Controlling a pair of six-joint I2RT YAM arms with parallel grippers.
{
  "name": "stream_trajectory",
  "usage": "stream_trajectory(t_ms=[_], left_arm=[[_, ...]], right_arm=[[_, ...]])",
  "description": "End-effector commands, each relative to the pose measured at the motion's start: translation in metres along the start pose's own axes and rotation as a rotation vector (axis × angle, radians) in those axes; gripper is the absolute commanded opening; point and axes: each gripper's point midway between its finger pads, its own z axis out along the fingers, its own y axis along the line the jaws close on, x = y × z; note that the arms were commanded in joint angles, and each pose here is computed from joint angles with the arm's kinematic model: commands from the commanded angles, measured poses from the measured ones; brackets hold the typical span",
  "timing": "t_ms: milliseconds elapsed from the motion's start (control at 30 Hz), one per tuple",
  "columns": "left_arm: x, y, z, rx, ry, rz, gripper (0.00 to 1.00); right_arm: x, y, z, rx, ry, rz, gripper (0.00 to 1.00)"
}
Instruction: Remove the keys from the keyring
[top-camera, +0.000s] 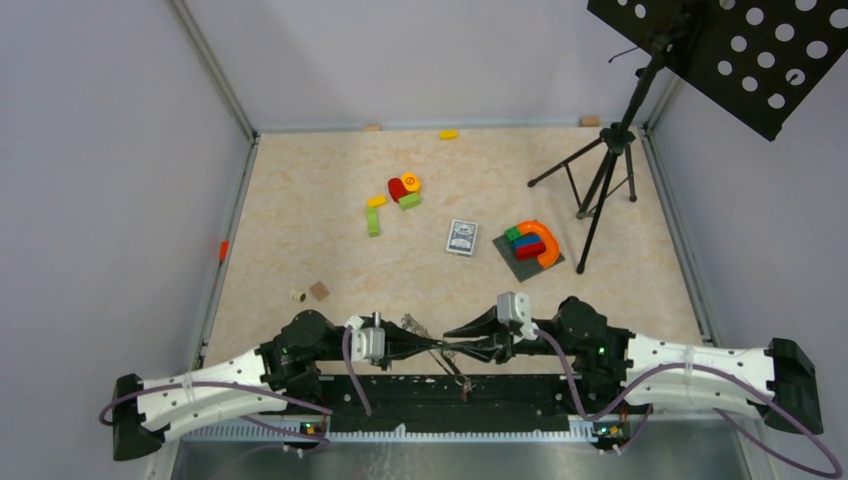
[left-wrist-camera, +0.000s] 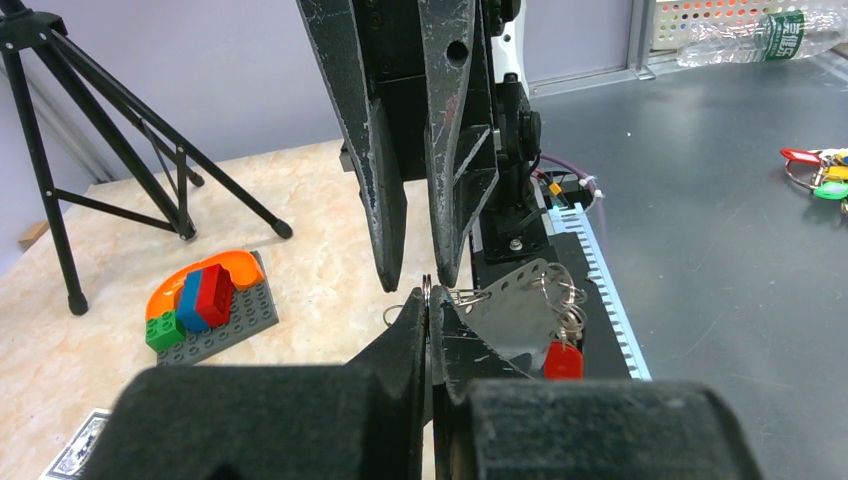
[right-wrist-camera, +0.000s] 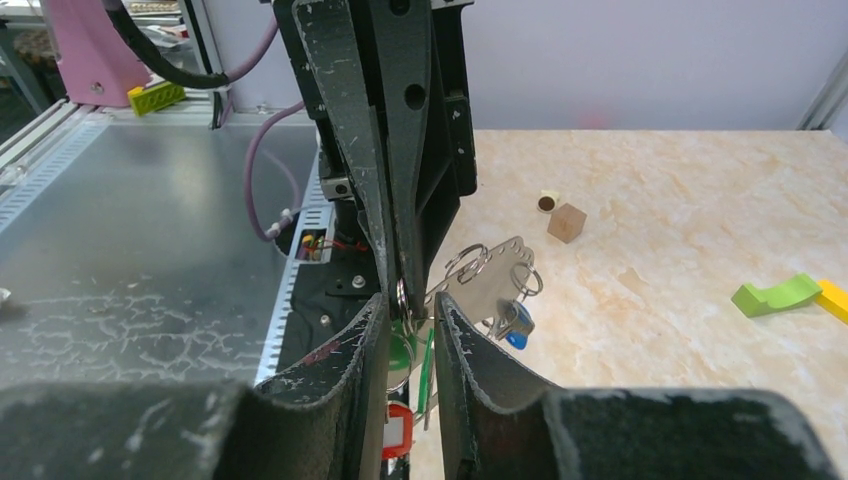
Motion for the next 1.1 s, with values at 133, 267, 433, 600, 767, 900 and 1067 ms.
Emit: stream_trajectory(t_ms=[133, 267, 433, 600, 767, 900, 1067], left_arm=[[-0.031, 0.005, 0.002, -0.012, -0.102, 0.056, 0.00], [-0.031, 0.005, 0.002, -0.010, -0.101, 0.055, 0.00], [-0.031, 0.005, 0.002, -0.011, -0.101, 0.054, 0.00], [-0.031, 0.005, 0.002, -0.013, -0.100, 0.059, 0.00], [-0.029, 0.009, 0.003, -0.033, -0.092, 0.052, 0.00], [-0.025, 0.015, 0.002, -0.070, -0.068, 0.038, 0.00], [-0.024, 0.017, 0.002, -0.081, -0.052, 0.023, 0.08]], right_arm=[[0.003, 0.005, 0.000, -0.023, -0.011, -0.002, 0.22], [0.004, 0.006, 0.000, -0.025, -0.009, -0.001, 0.22], [0.003, 0.005, 0.000, -0.023, -0.013, -0.002, 0.15], [0.002, 0.006, 0.000, -0.026, -0.014, -0.003, 0.02], [-0.001, 0.006, 0.000, -0.026, -0.017, -0.006, 0.00], [-0.005, 0.006, 0.000, -0.026, 0.002, 0.002, 0.00], [-0.009, 0.006, 0.000, -0.031, 0.040, -0.001, 0.00]])
